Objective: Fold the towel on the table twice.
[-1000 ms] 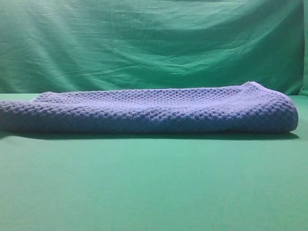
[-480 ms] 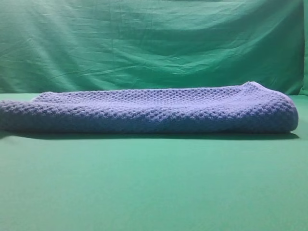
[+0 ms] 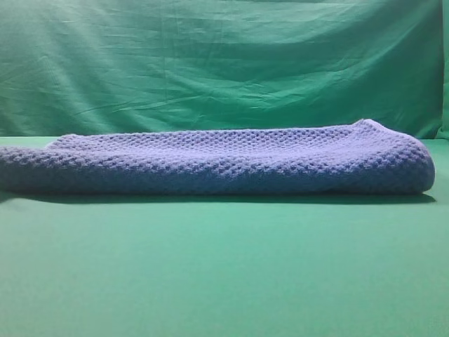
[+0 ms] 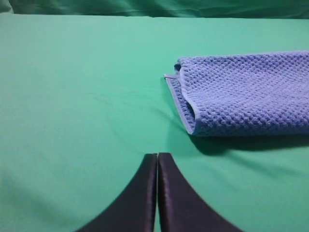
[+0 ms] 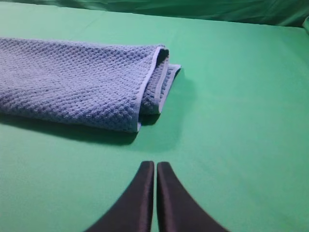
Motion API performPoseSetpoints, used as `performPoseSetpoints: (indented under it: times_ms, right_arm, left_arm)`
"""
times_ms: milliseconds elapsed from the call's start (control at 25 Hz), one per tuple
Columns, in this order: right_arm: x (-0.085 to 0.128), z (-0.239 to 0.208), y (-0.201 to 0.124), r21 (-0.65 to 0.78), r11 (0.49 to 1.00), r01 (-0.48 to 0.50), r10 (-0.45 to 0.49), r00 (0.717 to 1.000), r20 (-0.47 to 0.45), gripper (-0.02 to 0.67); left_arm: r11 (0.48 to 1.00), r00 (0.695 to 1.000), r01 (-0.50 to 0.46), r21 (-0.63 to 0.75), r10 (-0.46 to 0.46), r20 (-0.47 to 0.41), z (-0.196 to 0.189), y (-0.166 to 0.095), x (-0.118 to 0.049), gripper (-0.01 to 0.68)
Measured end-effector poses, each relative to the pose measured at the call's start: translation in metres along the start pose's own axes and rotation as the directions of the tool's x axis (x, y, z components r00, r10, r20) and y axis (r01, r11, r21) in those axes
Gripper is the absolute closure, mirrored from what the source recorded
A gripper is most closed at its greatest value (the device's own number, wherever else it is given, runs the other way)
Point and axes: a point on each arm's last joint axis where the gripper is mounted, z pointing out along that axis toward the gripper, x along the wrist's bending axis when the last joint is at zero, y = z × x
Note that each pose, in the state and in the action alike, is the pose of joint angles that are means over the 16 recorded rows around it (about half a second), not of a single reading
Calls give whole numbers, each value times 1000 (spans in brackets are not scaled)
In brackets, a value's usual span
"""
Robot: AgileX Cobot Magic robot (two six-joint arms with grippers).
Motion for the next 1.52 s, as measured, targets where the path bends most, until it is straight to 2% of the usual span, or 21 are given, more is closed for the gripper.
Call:
performPoseSetpoints:
  times_ms: [600, 1200, 1520]
  right_arm:
    - [1, 0, -1, 12, 1000, -27, 27, 1000, -2, 649]
    - [-8, -3, -1, -23, 997, -69, 72, 986, 148, 649]
    - [-8, -5, -1, -36, 995, -92, 97, 980, 172, 649]
  left_arm:
    - [1000, 1000, -1, 19, 1, 1, 0, -2, 0, 673]
    - [1000, 1000, -1, 19, 1, 1, 0, -2, 0, 673]
    - [1000, 1000, -1, 19, 1, 1, 0, -2, 0, 673]
